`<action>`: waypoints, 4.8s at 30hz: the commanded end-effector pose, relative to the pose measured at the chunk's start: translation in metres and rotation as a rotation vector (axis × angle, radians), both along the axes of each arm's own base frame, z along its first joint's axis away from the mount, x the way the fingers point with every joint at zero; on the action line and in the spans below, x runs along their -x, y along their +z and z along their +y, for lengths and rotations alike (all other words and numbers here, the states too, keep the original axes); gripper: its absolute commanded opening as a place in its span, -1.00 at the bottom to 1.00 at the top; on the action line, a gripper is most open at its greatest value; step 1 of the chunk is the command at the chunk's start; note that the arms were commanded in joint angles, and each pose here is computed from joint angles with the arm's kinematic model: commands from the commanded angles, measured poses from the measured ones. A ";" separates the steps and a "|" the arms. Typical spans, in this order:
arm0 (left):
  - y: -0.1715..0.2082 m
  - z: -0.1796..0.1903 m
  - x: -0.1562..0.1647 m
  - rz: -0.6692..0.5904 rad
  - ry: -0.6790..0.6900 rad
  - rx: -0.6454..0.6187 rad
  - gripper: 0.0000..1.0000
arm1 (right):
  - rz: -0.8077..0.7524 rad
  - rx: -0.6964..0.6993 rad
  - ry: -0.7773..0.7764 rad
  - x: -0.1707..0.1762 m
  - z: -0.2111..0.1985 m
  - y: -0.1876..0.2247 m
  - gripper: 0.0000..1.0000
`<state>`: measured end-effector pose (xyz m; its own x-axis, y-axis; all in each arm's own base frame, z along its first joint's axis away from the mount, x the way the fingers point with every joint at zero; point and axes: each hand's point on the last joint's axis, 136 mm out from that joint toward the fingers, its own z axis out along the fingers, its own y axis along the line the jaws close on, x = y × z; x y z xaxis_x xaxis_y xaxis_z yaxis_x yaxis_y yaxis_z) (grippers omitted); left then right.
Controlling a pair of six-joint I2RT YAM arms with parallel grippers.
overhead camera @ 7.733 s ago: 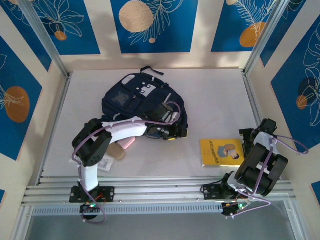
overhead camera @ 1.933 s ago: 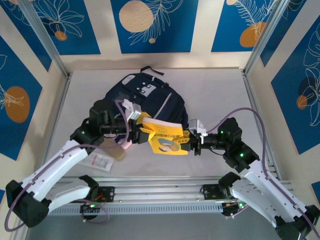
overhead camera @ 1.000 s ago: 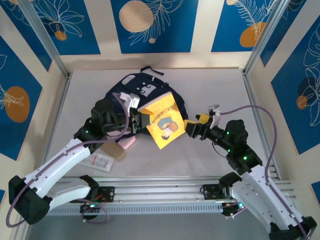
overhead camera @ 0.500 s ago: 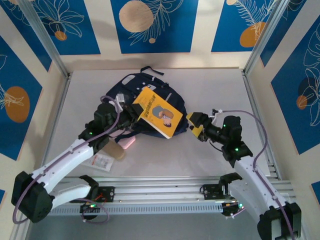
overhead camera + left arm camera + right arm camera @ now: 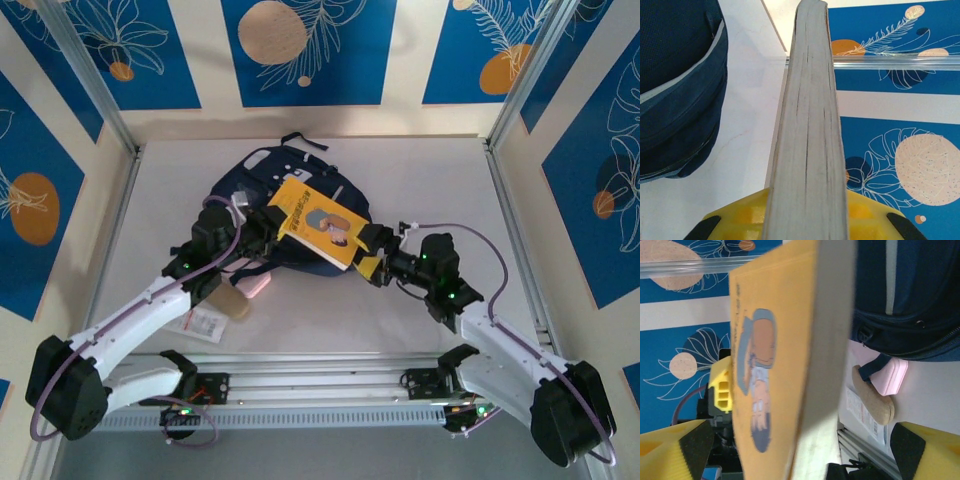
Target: Pack the student bag
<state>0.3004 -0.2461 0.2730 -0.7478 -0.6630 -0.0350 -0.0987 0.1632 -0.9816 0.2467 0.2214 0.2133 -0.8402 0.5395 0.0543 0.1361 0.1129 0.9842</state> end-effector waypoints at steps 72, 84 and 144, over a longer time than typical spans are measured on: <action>-0.165 -0.102 -0.119 -0.149 -0.866 -0.832 0.33 | -0.256 0.626 -0.282 0.032 -0.132 0.043 -1.00; -0.195 -0.113 -0.114 -0.089 -0.900 -0.754 0.01 | -0.237 0.628 -0.290 0.033 -0.134 0.037 -1.00; 0.087 -0.050 -0.133 -0.435 -0.647 -0.457 -1.00 | -0.213 0.212 -0.184 -0.161 0.007 0.015 -1.00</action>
<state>0.4493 -0.2913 0.2755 -0.9132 0.0516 -0.4041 0.3561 0.5831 -0.7302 0.3821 0.2215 0.1828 -0.7584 0.6217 -0.1960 0.0869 0.3944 0.9148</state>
